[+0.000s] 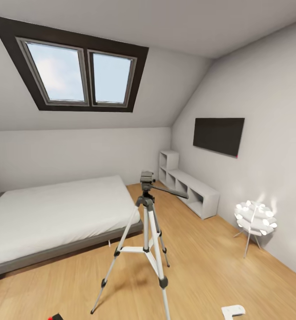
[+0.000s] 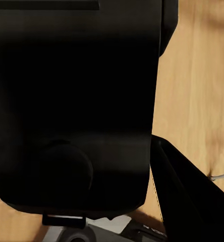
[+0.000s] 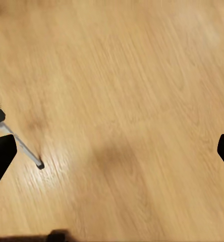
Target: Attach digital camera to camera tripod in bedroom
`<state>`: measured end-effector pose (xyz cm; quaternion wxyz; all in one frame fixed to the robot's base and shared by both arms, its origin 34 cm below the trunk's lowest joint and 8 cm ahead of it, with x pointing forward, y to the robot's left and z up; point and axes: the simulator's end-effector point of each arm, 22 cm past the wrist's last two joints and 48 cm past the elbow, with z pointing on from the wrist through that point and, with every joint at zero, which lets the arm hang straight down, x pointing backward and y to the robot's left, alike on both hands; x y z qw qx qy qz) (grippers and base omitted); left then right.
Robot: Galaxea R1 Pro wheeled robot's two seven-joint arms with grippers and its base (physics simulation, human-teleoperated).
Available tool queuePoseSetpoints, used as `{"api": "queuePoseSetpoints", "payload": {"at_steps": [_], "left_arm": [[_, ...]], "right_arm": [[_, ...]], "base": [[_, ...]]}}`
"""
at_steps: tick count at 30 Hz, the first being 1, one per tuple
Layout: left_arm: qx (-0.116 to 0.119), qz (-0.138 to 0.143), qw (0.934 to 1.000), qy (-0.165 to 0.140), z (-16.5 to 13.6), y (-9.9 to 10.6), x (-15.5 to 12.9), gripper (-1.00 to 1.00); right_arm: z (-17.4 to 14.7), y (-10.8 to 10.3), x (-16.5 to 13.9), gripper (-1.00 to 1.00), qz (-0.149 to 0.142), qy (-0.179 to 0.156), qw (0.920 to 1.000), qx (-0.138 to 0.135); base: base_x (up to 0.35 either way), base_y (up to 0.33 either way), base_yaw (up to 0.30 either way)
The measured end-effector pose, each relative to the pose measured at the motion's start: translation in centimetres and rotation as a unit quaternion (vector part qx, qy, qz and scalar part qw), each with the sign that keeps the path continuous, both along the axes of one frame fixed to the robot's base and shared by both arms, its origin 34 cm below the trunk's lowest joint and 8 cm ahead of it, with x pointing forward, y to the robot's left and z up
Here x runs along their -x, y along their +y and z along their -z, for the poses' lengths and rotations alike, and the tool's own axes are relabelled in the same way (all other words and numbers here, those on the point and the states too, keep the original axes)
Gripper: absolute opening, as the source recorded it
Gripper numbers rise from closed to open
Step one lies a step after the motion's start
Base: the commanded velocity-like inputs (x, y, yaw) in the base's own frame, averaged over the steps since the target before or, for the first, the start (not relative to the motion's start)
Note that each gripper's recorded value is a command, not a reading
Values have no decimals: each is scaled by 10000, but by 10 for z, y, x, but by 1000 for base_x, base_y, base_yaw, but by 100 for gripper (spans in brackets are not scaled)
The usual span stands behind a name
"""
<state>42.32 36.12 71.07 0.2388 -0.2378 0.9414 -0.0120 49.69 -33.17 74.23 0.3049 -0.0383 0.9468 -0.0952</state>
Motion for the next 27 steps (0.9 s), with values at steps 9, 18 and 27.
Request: {"api": "queuePoseSetpoints", "payload": {"at_steps": [9, 18, 27], "left_arm": [[-93, -52, 9997, -231, -5, 5, -8, -100], [-79, -43, 9996, -273, -7, 4, -11, -100], [-77, -45, 9995, -293, -8, 5, -12, -100]], "right_arm": [[1, -2, 1, 100, 37, 27, 10000, 12], [0, -4, 2, 100, 59, 29, 10000, 33], [-2, -3, 0, 100, 35, -7, 10000, 29]], "base": [[212, 0, -40], [11, 0, -208], [0, 26, -92]]}}
